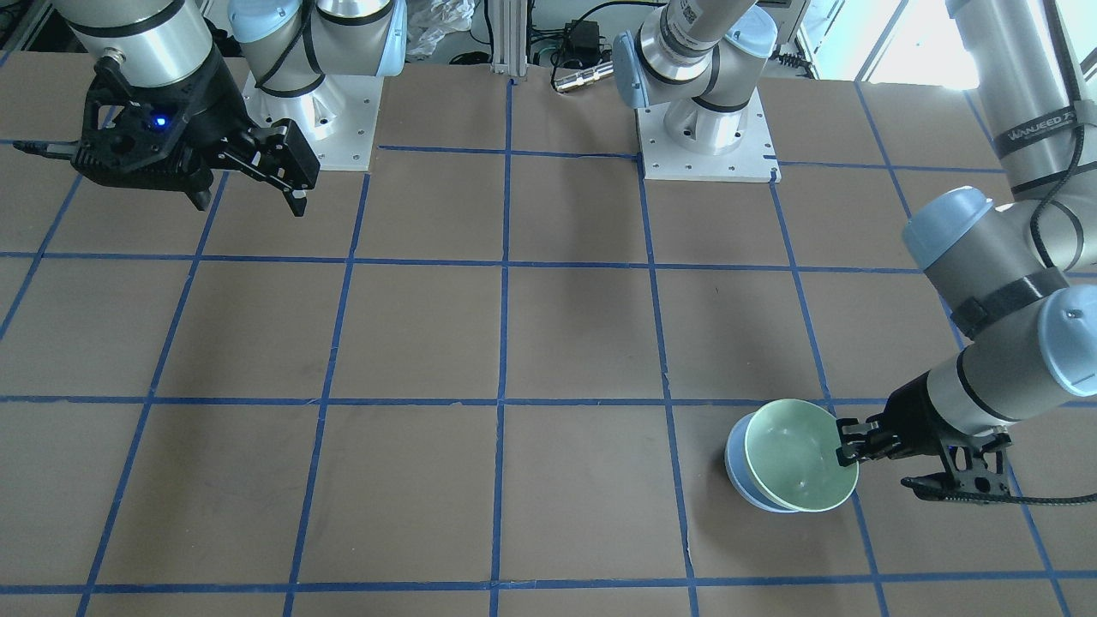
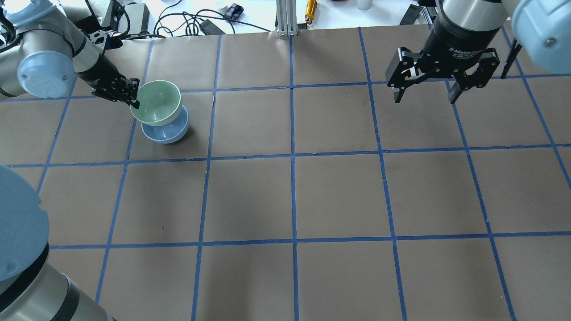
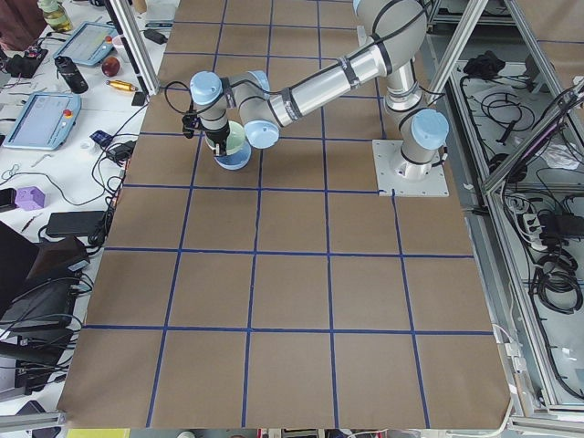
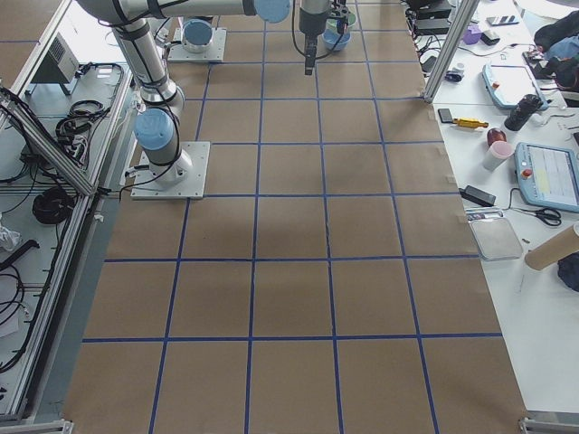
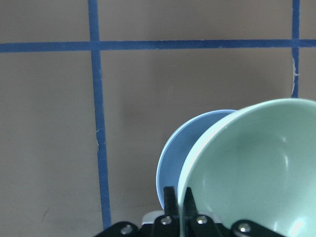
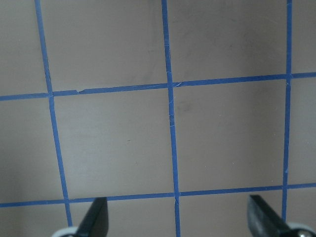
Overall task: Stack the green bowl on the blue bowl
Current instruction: 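Lower the green bowl into the blue bowl and open the left gripper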
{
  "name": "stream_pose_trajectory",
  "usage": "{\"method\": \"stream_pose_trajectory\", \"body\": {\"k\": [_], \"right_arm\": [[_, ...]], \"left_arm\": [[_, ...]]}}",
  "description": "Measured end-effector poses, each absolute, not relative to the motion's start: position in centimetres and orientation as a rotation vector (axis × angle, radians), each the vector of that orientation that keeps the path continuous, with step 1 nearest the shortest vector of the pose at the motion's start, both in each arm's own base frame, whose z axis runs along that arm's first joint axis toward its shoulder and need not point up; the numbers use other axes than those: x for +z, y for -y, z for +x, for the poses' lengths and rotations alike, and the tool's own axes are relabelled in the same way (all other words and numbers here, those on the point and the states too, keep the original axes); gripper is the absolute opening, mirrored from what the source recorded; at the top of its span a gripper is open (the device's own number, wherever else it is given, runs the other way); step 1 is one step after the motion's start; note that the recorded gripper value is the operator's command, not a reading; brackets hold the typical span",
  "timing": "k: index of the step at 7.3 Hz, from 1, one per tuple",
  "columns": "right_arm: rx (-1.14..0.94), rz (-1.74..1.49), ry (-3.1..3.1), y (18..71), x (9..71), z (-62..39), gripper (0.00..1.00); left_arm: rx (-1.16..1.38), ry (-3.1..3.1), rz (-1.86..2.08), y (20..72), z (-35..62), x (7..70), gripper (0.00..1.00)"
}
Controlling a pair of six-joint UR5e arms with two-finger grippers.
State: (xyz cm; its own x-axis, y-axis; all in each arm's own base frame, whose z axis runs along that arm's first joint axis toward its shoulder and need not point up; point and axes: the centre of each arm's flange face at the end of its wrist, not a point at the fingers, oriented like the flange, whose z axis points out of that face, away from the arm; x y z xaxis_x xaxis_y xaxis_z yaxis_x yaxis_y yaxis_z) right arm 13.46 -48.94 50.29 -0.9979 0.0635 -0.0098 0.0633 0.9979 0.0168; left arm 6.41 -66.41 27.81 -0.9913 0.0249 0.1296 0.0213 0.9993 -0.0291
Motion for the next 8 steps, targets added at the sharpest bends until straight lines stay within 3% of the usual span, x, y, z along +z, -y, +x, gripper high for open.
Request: {"method": "stream_pose_trajectory", "body": {"k": [2,3,4,5,6,8], "right_arm": [[0.027,0.099,-3.13,48.9,50.3,13.5,1.0],[0.026,0.099,-3.13,48.9,50.3,13.5,1.0],[0.026,0.099,-3.13,48.9,50.3,13.5,1.0],[0.027,0.099,-3.13,48.9,50.3,13.5,1.0],[0.027,0.099,-3.13,48.9,50.3,13.5,1.0],[0.026,0.099,-3.13,48.9,50.3,13.5,1.0]], "left_arm": [[0.018,3.007,-0.034,66.1,6.4,26.5,0.0],[0.008,3.006,-0.033,65.9,6.4,26.1,0.07],[-0.004,3.007,-0.032,65.8,6.4,25.7,0.42],[-0.014,3.016,-0.032,65.8,6.5,25.4,0.61],[-0.012,3.025,-0.032,65.8,6.6,25.2,0.69],[-0.003,3.031,-0.031,66.0,6.7,25.1,0.74]]}}
